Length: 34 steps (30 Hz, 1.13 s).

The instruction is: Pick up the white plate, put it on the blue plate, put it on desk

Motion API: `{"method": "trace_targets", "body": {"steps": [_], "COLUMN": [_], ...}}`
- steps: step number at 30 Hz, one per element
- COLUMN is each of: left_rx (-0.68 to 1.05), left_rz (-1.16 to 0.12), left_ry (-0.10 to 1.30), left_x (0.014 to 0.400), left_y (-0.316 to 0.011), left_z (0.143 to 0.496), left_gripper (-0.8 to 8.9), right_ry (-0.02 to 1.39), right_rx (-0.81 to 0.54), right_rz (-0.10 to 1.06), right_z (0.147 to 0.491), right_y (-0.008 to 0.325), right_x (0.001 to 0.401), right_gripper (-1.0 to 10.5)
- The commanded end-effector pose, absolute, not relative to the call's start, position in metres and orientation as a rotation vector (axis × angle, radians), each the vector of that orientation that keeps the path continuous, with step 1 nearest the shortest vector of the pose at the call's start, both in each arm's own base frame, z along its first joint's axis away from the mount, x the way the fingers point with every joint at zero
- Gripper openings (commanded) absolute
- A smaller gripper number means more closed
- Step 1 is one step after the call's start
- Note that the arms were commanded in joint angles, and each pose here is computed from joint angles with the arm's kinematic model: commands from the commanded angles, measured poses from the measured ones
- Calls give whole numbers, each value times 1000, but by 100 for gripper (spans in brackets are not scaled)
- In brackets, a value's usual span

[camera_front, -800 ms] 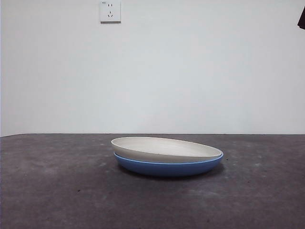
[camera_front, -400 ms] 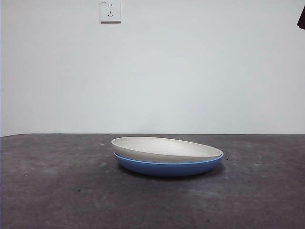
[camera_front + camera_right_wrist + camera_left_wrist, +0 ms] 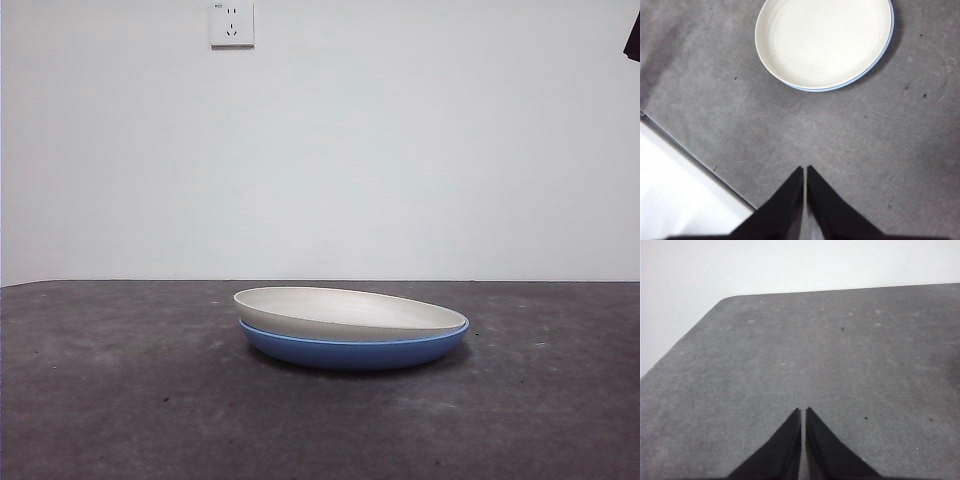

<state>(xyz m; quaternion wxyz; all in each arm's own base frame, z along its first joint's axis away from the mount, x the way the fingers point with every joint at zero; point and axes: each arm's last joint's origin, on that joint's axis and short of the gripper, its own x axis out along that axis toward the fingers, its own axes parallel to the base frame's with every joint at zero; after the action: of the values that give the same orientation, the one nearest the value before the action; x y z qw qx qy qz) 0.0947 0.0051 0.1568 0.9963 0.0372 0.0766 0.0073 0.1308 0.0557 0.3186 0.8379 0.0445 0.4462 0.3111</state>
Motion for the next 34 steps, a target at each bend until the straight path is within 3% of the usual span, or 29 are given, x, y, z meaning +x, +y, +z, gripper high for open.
{"method": "trace_targets", "body": {"steps": [1, 7, 16, 28, 34], "left_rx": [62, 62, 62, 62, 62], "left_rz": [19, 19, 19, 19, 19], "left_ry": [179, 179, 179, 179, 179], "left_x": [95, 95, 95, 95, 95], "left_y": [5, 5, 5, 5, 5], "left_z": [149, 149, 149, 149, 149], "left_gripper": [16, 15, 16, 16, 16], "right_ry": [922, 832, 346, 14, -61], "right_rx": [80, 91, 27, 40, 74], "right_rz": [674, 625, 379, 281, 280], "right_z": [323, 331, 347, 260, 220], "right_y": [57, 43, 10, 3, 2], "right_x": [133, 121, 83, 76, 84], "right_gripper": [6, 6, 6, 6, 6]}}
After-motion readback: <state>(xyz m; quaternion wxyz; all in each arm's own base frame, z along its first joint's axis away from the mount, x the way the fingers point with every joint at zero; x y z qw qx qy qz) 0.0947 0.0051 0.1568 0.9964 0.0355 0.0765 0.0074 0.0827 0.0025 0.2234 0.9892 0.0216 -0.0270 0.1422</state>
